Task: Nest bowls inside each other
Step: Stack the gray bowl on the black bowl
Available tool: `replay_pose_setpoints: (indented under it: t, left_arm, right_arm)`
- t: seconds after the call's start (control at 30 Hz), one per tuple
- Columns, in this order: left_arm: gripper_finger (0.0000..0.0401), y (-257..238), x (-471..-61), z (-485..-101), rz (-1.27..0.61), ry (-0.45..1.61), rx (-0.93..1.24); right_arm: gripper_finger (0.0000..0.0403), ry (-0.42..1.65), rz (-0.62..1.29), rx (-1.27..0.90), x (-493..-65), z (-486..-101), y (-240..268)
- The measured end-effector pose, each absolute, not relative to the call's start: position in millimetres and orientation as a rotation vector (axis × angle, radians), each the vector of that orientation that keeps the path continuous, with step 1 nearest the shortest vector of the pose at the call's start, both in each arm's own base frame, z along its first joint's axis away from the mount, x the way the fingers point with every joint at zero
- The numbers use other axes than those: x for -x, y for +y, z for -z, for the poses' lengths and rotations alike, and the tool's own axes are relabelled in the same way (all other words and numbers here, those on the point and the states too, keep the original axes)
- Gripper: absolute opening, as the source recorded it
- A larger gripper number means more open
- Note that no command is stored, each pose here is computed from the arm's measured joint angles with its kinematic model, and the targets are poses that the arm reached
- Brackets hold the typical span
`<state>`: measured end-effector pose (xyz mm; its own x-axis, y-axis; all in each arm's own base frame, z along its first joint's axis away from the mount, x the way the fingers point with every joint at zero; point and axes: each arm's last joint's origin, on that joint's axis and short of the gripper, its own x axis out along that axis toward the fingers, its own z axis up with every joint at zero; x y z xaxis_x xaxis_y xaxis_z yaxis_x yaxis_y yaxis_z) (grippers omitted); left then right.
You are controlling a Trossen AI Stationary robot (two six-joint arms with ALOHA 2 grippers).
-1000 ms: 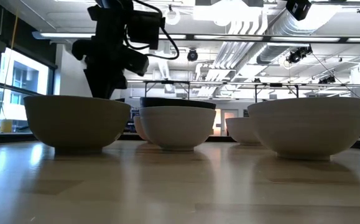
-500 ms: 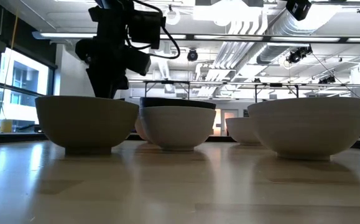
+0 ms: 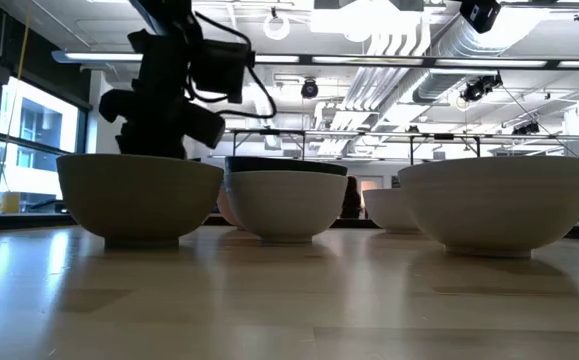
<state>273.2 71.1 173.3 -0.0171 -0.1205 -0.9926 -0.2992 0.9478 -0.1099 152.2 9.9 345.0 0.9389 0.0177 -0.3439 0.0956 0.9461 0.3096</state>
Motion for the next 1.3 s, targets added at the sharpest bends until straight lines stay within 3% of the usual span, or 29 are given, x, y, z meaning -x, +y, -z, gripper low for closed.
replay_pose_setpoints:
  t: [0.1, 0.47, 1.0, 1.3]
  left_arm:
    - [0.0009, 71, -273, -173, -0.135, 1.59, 0.352]
    - [0.0002, 74, -270, -185, -0.144, 1.606, 0.356]
    - [0.0, 111, -271, -284, -0.342, 1.354, 0.491]
    - [0.0, 128, -300, -307, -0.404, 1.247, 0.546]
  right_arm:
    - [0.0142, 0.35, 0.039, -0.322, -152, -345, 10]
    - [0.0142, 0.35, 0.038, -0.314, -152, -345, 10]
    - [0.0142, 0.346, 0.053, -0.303, -152, -345, 9]
    - [0.0142, 0.346, 0.058, -0.302, -152, -345, 9]
